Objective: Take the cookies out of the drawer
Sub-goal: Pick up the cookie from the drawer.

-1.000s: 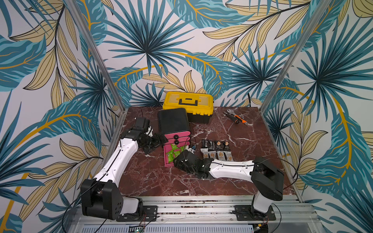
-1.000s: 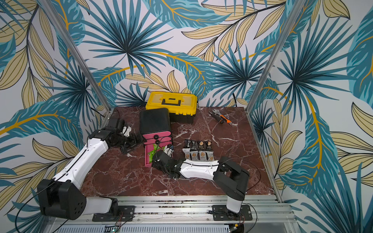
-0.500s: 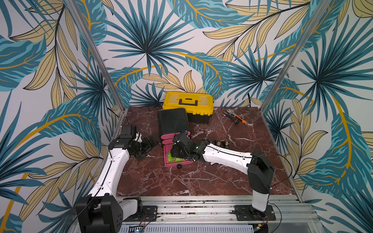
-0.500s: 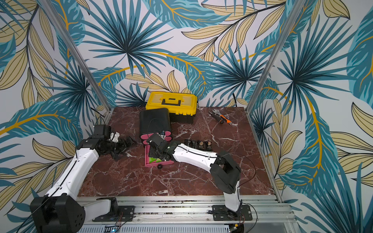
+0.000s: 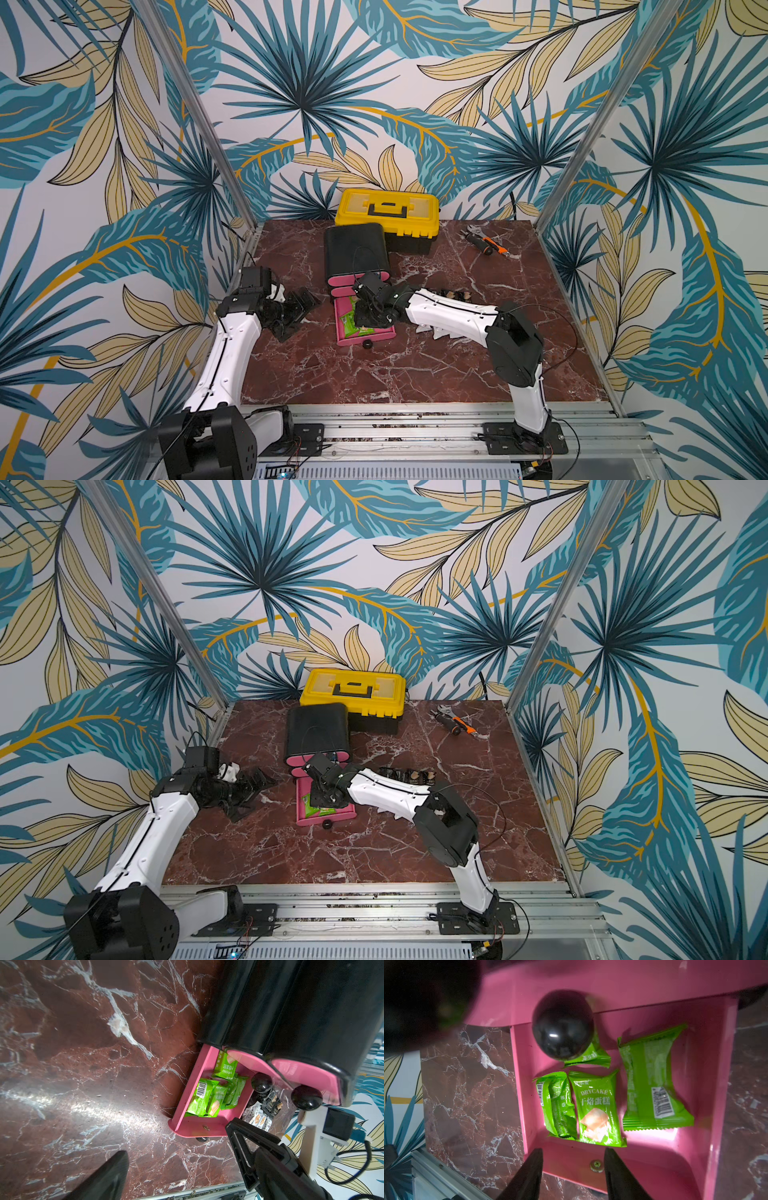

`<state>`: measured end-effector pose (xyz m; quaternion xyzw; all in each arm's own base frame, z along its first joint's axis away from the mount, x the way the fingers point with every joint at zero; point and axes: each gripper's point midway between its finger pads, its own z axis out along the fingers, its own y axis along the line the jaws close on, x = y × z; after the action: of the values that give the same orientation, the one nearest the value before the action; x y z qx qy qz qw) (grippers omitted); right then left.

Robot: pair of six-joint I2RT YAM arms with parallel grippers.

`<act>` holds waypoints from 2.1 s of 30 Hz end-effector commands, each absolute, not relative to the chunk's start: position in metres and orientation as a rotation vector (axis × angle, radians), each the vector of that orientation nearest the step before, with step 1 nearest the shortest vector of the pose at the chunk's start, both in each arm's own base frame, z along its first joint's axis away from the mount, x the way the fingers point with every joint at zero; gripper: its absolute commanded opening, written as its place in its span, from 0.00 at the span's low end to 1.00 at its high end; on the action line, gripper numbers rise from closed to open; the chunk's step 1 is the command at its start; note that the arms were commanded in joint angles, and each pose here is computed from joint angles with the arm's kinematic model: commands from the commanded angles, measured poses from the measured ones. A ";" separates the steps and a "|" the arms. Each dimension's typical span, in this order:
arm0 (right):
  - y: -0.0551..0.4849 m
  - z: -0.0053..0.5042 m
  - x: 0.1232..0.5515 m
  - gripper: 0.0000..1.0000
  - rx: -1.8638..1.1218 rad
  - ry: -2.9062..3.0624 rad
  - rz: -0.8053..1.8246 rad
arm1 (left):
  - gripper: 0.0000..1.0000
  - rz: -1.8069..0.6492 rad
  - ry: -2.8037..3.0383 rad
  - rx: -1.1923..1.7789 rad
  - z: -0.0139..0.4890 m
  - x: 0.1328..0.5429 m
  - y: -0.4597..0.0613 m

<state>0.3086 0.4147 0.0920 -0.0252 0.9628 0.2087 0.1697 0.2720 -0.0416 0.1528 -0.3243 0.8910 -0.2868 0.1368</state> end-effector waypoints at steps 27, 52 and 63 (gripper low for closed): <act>0.423 0.120 0.278 0.51 -0.162 2.608 0.574 | 1.00 -0.891 2.557 -0.877 0.152 0.304 -0.048; 0.455 0.073 0.292 0.49 -0.281 2.621 0.424 | 1.00 -0.785 2.645 -0.763 0.153 0.300 -0.058; 0.445 0.053 0.300 0.46 -0.257 2.636 0.336 | 1.00 -0.705 2.663 -0.733 0.156 0.298 -0.050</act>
<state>0.2974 0.4549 0.0652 -0.0884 0.9565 0.1531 0.2322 0.2915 -0.0548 0.1400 -0.2707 0.9200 -0.2566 0.1203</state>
